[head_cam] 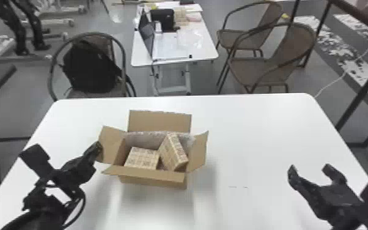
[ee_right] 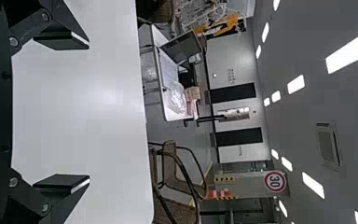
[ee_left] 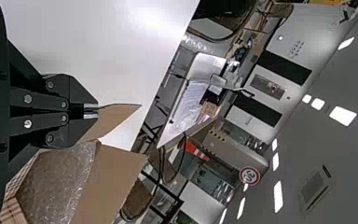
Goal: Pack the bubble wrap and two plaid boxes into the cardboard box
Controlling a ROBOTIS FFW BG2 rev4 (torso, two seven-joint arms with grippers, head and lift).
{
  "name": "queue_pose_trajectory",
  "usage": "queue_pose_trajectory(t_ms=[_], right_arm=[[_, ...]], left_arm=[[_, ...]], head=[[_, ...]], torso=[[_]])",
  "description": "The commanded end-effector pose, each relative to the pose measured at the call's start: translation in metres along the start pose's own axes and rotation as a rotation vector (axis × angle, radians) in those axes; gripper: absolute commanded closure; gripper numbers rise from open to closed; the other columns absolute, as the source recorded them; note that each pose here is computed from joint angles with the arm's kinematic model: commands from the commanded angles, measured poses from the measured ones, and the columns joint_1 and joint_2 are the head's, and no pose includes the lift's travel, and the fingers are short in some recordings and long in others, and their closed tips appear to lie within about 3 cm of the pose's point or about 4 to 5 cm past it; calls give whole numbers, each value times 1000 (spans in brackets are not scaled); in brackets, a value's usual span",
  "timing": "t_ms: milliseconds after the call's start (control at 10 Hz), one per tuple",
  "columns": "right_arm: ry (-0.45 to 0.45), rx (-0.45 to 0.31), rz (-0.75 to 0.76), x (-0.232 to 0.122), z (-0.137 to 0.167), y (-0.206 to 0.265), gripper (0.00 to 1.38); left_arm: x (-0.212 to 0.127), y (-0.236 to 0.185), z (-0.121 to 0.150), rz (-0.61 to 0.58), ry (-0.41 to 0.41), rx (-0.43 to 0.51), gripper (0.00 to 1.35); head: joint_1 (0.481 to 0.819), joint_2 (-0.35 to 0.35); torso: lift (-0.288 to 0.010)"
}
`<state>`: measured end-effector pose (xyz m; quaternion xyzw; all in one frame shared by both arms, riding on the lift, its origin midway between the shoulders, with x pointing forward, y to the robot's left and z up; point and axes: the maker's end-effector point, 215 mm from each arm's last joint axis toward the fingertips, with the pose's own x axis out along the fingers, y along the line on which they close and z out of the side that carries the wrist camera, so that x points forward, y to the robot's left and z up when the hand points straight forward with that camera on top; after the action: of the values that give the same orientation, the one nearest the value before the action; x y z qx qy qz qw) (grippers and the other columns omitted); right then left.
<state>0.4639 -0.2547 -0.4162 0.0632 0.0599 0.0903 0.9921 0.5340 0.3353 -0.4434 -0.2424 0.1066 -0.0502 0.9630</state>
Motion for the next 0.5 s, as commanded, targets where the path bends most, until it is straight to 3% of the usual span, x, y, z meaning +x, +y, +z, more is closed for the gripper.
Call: queue_pose_trajectory(t_ms=[0, 400], right_arm=[[5, -4, 11, 5, -1, 2, 268], [11, 2, 14, 5, -3, 3, 268]], left_arm=[[0, 8, 3, 34, -31, -24, 1219], [-32, 60, 44, 250, -238, -46, 1219]], head=[[695, 86], [695, 145]], torso=[[-48], [-48]])
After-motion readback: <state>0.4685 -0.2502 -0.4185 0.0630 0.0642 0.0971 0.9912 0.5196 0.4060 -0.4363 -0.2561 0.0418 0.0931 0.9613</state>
